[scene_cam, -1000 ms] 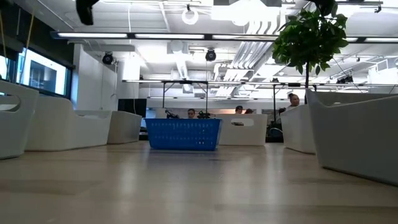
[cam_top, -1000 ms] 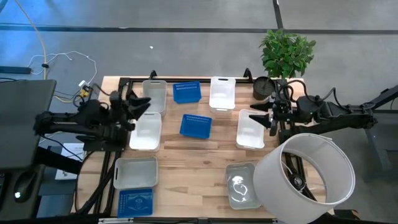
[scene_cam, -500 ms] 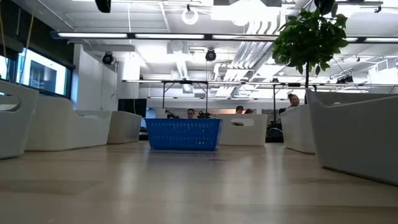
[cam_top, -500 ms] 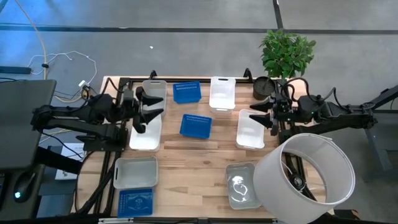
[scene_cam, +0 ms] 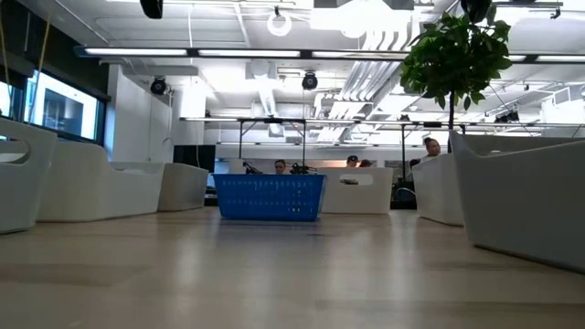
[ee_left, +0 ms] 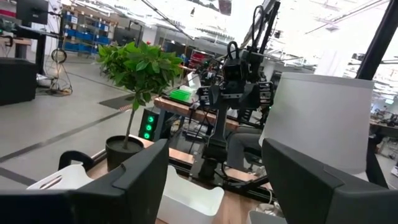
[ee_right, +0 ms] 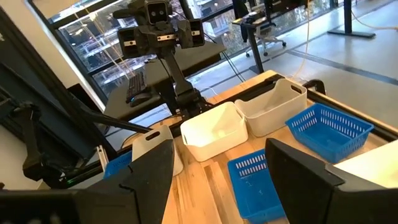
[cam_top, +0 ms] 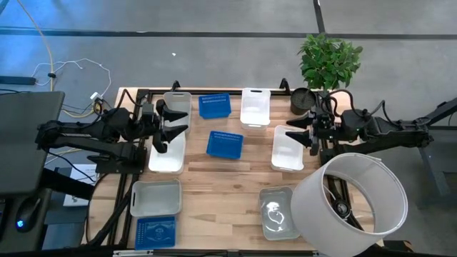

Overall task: Stack baskets by color
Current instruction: Stack the bottom right white bin on the top white bin

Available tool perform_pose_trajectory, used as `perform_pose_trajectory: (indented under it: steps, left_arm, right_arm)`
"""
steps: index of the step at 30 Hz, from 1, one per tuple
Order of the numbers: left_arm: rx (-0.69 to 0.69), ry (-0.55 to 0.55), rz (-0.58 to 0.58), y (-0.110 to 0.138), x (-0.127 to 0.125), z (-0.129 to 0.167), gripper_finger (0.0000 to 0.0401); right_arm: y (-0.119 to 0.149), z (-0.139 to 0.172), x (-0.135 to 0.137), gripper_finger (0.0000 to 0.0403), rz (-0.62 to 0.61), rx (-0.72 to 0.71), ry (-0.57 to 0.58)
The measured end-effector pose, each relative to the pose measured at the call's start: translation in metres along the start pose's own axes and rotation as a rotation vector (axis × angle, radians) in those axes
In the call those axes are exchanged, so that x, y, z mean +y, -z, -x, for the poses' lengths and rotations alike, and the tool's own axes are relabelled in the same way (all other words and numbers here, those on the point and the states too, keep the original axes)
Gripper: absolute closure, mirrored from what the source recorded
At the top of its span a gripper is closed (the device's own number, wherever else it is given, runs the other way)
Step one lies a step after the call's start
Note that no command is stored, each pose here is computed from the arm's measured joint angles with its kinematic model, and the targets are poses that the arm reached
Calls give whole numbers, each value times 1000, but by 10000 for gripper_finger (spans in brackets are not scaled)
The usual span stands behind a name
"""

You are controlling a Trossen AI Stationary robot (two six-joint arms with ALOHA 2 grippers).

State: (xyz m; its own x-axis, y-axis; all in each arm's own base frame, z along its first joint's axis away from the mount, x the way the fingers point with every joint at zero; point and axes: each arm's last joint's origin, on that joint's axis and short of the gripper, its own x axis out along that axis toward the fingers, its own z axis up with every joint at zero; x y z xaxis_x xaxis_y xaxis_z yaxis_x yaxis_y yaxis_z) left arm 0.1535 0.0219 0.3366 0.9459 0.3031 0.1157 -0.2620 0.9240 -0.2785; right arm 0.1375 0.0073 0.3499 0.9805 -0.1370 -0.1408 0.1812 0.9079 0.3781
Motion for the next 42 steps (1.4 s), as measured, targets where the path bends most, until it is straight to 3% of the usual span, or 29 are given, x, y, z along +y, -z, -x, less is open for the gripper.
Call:
perform_pose_trajectory:
  steps: [6,10,14,21,27,35,42]
  left_arm:
    - [-6,-21,2,0,1,0,153]
    - [-6,-22,2,0,1,0,153]
    - [-6,-22,24,0,1,0,153]
    - [-6,-22,25,0,1,0,153]
    - [-6,-21,25,0,1,0,153]
    - [-6,-22,25,0,1,0,153]
    - [-6,-21,24,0,1,0,153]
  right_arm:
    - [8,-18,2,163,8,69,17]
    - [17,-32,3,163,-110,157,17]
    - [38,-44,-1,163,-171,362,58]
    - [73,-49,-5,163,-137,740,121]
    - [89,-53,-4,162,17,872,135]
    - [105,-64,-5,162,239,930,213]
    - [123,-75,-7,162,292,1055,236]
